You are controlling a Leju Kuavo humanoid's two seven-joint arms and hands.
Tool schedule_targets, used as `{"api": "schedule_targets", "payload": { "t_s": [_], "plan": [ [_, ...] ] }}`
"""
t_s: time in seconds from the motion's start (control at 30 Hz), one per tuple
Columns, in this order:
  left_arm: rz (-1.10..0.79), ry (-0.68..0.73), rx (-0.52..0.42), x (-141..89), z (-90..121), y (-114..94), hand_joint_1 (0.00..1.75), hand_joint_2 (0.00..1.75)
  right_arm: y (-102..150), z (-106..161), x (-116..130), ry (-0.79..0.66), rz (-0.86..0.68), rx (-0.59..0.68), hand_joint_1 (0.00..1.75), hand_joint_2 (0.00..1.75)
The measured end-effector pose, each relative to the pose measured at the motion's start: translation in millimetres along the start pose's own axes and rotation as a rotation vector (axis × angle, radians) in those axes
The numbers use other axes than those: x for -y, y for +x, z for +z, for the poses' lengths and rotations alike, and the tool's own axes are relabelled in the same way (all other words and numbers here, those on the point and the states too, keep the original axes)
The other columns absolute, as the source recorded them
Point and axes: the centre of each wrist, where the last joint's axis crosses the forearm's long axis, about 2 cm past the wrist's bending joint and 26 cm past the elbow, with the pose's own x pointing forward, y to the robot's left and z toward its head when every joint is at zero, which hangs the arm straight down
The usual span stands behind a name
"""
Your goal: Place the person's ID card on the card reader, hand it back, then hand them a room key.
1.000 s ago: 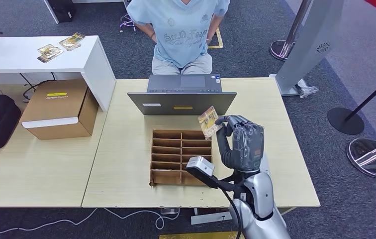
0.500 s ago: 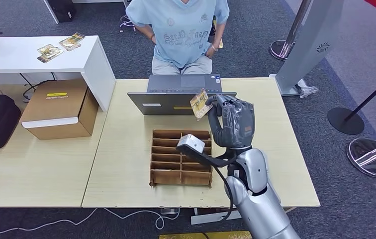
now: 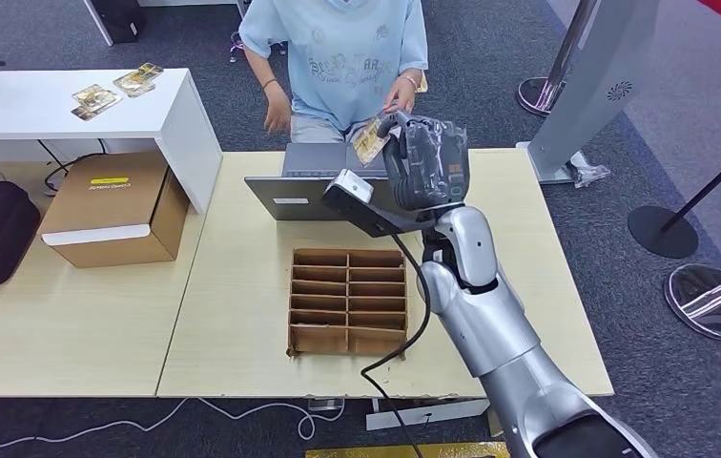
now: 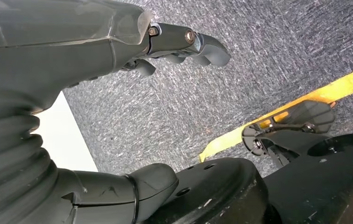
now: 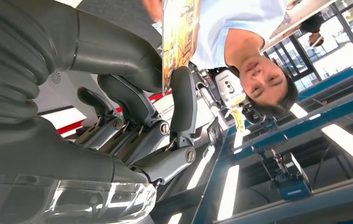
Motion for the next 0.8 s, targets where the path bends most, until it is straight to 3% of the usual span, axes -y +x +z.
{"api": "schedule_targets", "payload": {
  "t_s": [0.37, 0.8],
  "plan": [
    [-0.015, -0.001, -0.001, -0.5, -0.1, 1.2, 0.0, 1.75, -4.1, -43.7, 2.5, 0.046, 0.068, -0.074, 1.75, 1.75],
    [-0.017, 0.002, -0.001, -2.4, -0.4, 5.8, 0.0, 1.75, -10.2, -68.8, 3.6, 0.102, 0.089, -0.151, 1.71, 1.75]
  ]
}}
